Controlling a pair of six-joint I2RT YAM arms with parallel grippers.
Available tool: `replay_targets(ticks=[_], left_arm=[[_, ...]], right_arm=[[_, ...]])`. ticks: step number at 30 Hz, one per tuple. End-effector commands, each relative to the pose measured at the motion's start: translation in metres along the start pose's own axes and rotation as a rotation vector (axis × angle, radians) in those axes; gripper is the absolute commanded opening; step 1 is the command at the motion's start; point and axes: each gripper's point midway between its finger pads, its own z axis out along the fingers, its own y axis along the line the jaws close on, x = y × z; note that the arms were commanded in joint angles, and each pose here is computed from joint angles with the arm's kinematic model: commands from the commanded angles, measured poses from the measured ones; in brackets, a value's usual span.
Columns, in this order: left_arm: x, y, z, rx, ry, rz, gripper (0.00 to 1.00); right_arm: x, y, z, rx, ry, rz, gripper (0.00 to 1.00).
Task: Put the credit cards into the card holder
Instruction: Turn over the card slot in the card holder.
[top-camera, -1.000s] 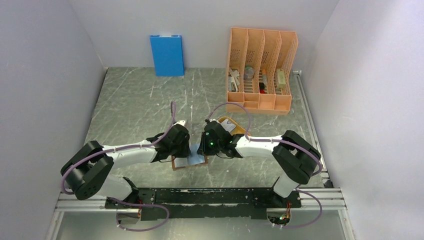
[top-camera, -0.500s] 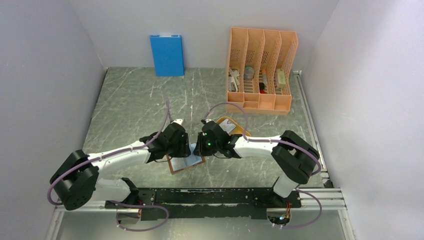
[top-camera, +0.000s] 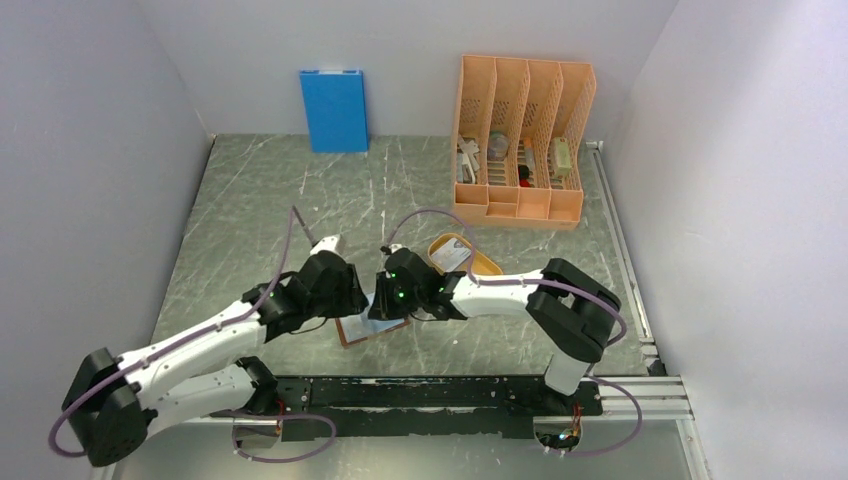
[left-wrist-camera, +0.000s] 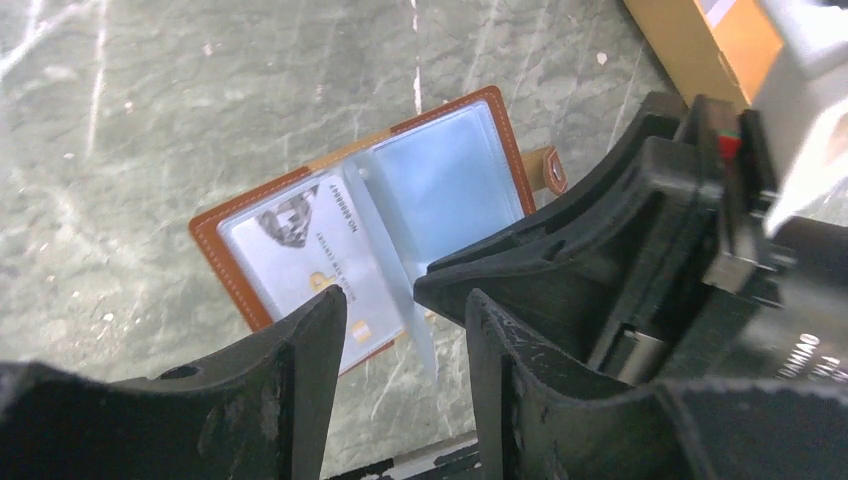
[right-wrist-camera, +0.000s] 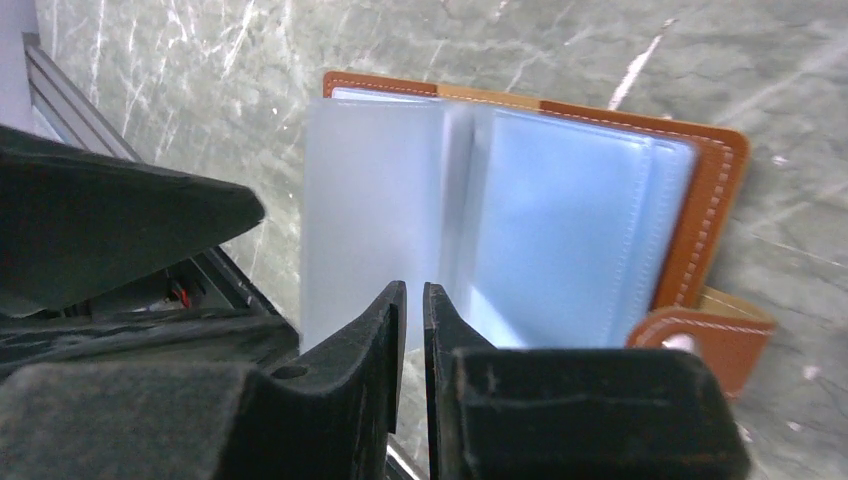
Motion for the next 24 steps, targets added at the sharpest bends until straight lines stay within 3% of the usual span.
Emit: replay_targets(ticks=[1,9,18,24], left_arm=[[0.005,0.022,-0.013,-0.065,-0.042,-0.088,0.52],[0.02,0.028,-0.005,-0.045,-0.021,-0.122,0.49],[0.032,0.039,0.03,-0.12,0.014,-0.098,0.47],[0.022,0.045,0.042,-0.187,0.006,0.014,0.34]], right_arm=[[0.005,0.016,0.011,-0.034,0.017,-0.017,0.17],[0.018,0.008,0.024,-0.001,0.065,0.003,0.18],[0.016,0.007,0.001,0.005,0.032,-0.004,0.29],[0.012,-0.003,-0.024,0.044,-0.035,0.01,0.32]])
